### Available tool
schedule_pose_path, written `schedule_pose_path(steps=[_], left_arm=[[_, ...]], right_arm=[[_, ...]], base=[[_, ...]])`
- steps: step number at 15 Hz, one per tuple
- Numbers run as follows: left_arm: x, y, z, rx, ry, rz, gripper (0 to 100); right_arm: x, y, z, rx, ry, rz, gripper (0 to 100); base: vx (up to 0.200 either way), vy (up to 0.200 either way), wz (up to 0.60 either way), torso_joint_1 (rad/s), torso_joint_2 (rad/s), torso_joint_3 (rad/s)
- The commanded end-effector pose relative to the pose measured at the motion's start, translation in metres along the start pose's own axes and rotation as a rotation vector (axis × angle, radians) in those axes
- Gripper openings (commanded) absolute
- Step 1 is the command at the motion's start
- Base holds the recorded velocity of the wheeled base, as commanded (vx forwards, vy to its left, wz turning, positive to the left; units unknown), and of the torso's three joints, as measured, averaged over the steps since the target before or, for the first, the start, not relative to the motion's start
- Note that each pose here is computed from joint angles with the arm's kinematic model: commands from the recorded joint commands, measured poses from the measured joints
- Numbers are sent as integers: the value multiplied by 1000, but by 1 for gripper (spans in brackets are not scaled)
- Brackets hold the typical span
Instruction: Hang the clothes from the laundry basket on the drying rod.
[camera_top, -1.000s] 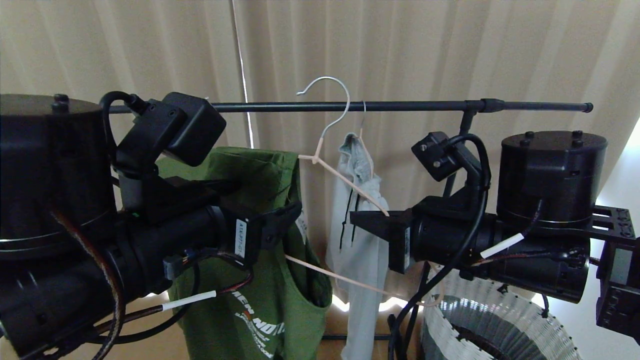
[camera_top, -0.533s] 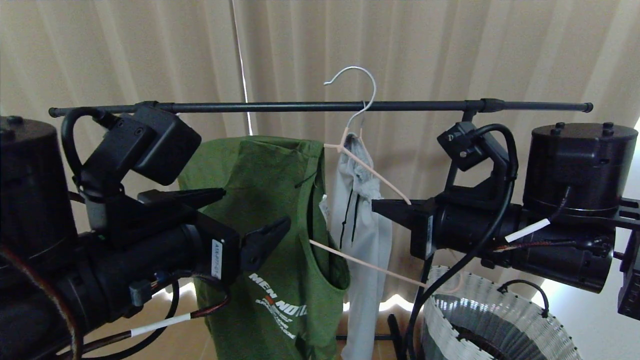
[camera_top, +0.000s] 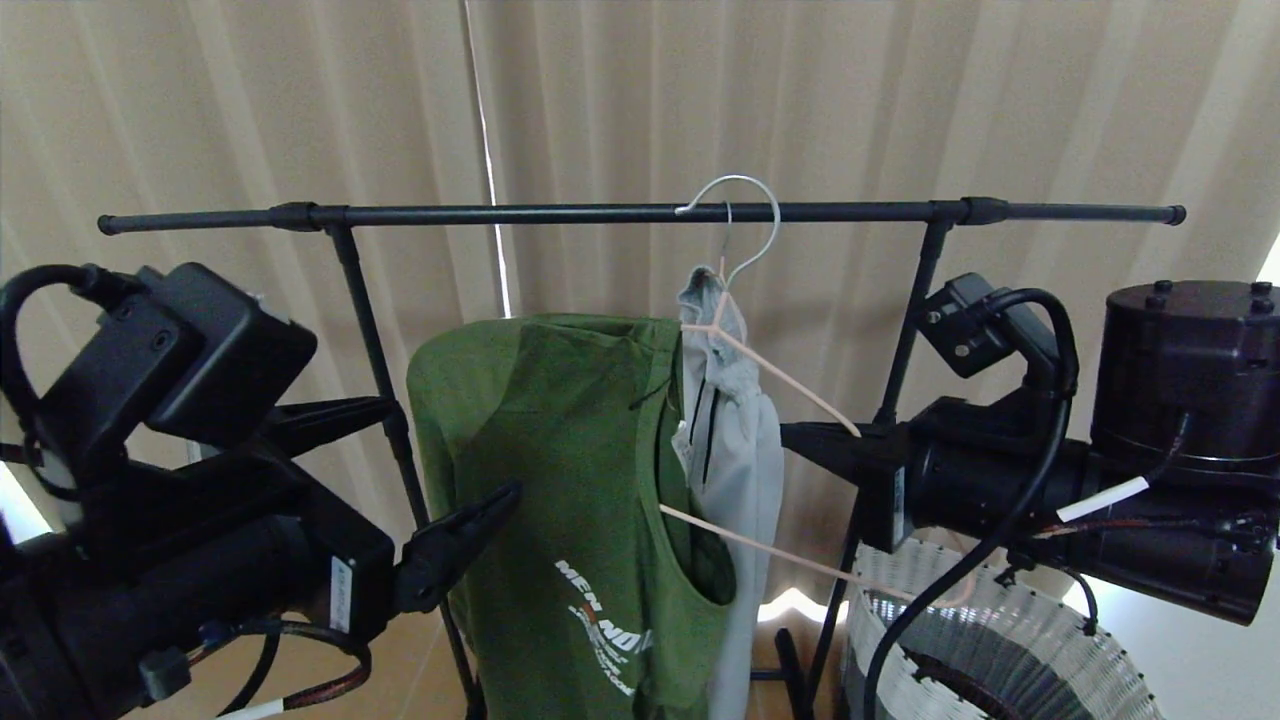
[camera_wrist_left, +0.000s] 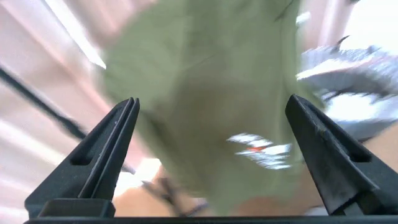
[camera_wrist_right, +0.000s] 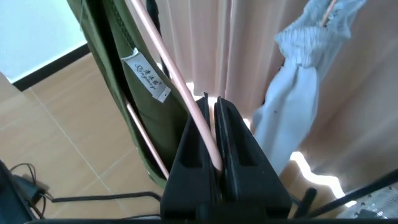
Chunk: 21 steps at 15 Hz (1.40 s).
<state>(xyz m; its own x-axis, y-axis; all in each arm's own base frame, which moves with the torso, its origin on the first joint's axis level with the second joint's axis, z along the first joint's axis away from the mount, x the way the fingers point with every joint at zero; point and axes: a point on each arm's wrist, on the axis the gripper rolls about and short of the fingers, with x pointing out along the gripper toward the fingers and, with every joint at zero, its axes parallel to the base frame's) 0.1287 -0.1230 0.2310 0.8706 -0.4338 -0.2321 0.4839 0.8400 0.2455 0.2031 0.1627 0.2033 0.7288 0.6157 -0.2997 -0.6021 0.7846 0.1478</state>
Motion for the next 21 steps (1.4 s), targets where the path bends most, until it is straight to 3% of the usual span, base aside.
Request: schedule_pose_path(steps=[1, 6, 8, 11, 14, 16, 21], left_arm=[[-14, 11, -5, 50, -20, 45, 100], [-4, 17, -8, 65, 14, 86, 100], [-4, 19, -7, 58, -16, 41, 100], [3, 25, 1, 66, -46, -8, 100], [8, 26, 4, 159, -86, -131, 100], [12, 30, 6, 221, -104, -161, 100], [28, 30, 12, 231, -90, -165, 100]], right_arm=[[-12, -1, -4, -5, -1, -2, 0], [-20, -6, -22, -1, 50, -21, 0], [-25, -6, -22, -2, 47, -22, 0], [-31, -10, -32, -77, 67, -32, 0], [-29, -10, -28, -95, 54, -26, 0], [-28, -10, -29, -95, 61, -26, 0], [-21, -10, -26, -101, 32, -22, 0]], base=[[0, 0, 0, 0, 0, 0], [0, 0, 0, 0, 0, 0], [0, 0, 0, 0, 0, 0], [0, 0, 0, 0, 0, 0], [0, 0, 0, 0, 0, 0], [0, 0, 0, 0, 0, 0], [0, 0, 0, 0, 0, 0]])
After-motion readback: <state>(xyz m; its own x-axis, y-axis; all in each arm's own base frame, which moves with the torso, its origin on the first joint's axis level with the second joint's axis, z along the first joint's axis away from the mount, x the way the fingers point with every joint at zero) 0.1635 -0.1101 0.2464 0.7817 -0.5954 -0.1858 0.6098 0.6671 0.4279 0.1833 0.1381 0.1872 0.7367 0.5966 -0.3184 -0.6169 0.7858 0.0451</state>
